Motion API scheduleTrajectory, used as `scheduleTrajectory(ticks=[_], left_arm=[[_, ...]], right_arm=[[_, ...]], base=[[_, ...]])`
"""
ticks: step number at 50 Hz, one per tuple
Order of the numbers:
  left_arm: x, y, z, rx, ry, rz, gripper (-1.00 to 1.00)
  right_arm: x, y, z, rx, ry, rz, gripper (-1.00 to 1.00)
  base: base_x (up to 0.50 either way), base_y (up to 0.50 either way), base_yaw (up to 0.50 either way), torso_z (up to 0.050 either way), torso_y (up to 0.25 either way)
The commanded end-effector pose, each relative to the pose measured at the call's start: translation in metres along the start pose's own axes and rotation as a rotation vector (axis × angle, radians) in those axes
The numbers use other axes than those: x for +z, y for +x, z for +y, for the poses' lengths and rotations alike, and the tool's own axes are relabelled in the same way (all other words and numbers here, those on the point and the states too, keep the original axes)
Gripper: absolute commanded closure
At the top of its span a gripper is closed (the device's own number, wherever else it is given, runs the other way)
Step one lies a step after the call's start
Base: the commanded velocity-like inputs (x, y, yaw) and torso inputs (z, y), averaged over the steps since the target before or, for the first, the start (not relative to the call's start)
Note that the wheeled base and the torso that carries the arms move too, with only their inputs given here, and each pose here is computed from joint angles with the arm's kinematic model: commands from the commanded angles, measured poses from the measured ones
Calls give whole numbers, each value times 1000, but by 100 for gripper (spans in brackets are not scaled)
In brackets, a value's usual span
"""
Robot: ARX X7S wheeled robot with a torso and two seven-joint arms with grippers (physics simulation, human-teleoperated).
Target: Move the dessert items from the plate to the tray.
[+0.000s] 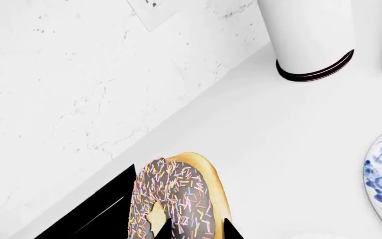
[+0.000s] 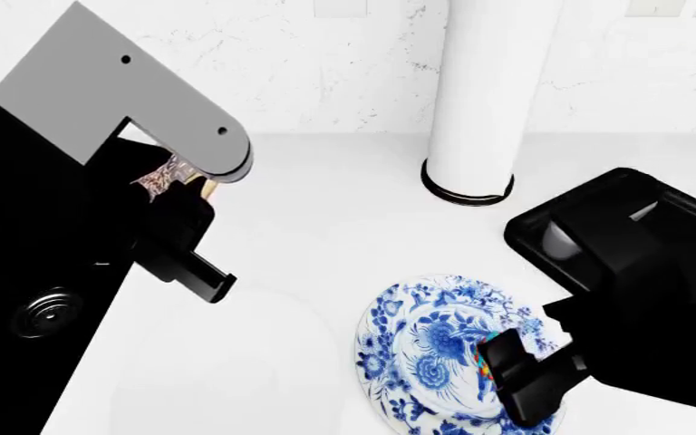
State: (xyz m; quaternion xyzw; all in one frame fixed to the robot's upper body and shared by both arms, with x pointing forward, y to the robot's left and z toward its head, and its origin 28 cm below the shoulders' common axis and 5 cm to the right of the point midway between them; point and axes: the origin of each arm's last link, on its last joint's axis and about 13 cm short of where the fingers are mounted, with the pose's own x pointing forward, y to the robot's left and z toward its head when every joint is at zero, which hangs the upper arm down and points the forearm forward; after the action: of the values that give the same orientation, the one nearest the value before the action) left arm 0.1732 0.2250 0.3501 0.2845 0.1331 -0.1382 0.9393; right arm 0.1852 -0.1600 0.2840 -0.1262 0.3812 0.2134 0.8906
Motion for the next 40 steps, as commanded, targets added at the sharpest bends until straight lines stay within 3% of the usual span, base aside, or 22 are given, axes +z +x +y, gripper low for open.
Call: scheduleTrajectory(ticks=[1, 40], left_arm=[[2, 0, 0, 3, 1, -6, 100], [-3, 5, -3, 27, 18, -9, 100]], right_arm=[[-7, 6, -2, 4, 6, 20, -100], [-18, 30, -1, 32, 18, 65, -100]], base=[[0, 0, 0, 0, 0], [0, 0, 0, 0, 0]])
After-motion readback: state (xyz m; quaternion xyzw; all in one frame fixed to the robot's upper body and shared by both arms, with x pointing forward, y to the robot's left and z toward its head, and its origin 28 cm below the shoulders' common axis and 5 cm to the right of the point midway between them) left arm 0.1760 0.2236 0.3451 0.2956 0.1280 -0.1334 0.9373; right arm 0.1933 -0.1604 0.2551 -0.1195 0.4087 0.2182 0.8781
